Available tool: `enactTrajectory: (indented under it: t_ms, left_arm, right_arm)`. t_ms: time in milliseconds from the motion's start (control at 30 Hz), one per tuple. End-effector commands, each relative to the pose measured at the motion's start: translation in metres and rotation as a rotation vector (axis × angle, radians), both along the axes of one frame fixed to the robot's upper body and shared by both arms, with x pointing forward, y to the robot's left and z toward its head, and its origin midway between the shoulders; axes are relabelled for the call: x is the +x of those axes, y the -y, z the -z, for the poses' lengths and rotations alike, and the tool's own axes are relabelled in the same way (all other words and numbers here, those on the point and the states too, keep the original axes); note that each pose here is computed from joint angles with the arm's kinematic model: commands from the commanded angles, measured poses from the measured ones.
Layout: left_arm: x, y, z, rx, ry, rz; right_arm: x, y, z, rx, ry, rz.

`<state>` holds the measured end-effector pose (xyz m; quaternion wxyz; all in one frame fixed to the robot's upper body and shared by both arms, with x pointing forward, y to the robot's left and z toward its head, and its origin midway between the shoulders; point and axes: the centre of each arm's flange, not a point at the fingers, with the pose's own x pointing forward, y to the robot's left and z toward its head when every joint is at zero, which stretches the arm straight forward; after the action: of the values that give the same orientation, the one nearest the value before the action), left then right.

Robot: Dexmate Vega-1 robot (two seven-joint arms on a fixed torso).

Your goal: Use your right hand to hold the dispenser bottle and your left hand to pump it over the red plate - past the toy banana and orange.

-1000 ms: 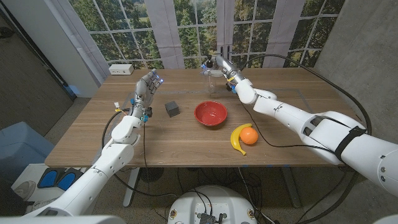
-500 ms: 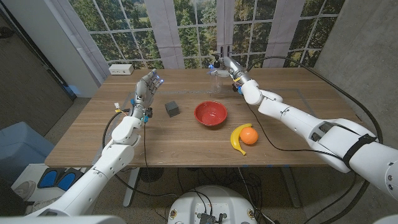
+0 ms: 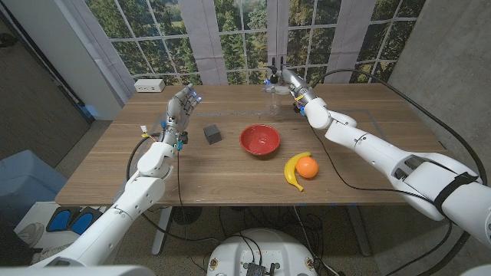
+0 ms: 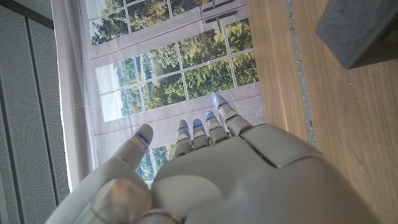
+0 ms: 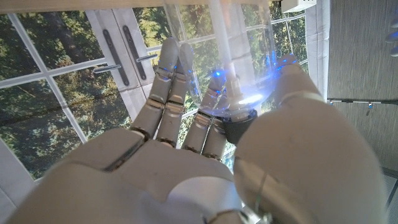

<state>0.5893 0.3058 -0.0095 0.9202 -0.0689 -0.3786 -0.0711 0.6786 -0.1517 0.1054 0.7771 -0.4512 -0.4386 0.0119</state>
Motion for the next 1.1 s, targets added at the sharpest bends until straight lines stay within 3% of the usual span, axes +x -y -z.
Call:
enactTrajectory:
  t_ms: [33, 700, 1100]
  left_arm:
    - [-0.002, 0.000, -0.001, -0.009, -0.008, -0.002]
    - [-0.007, 0.011, -0.001, -0.017, 0.004, -0.003]
    - [-0.009, 0.017, -0.004, 0.004, 0.003, -0.002]
  right_arm:
    - [-0.006, 0.020, -0.001, 0.002, -0.004, 0.017]
    - [-0.009, 0.039, -0.002, -0.006, -0.027, 0.048]
    - [-0.024, 0.052, 0.004, 0.010, -0.029, 0.065]
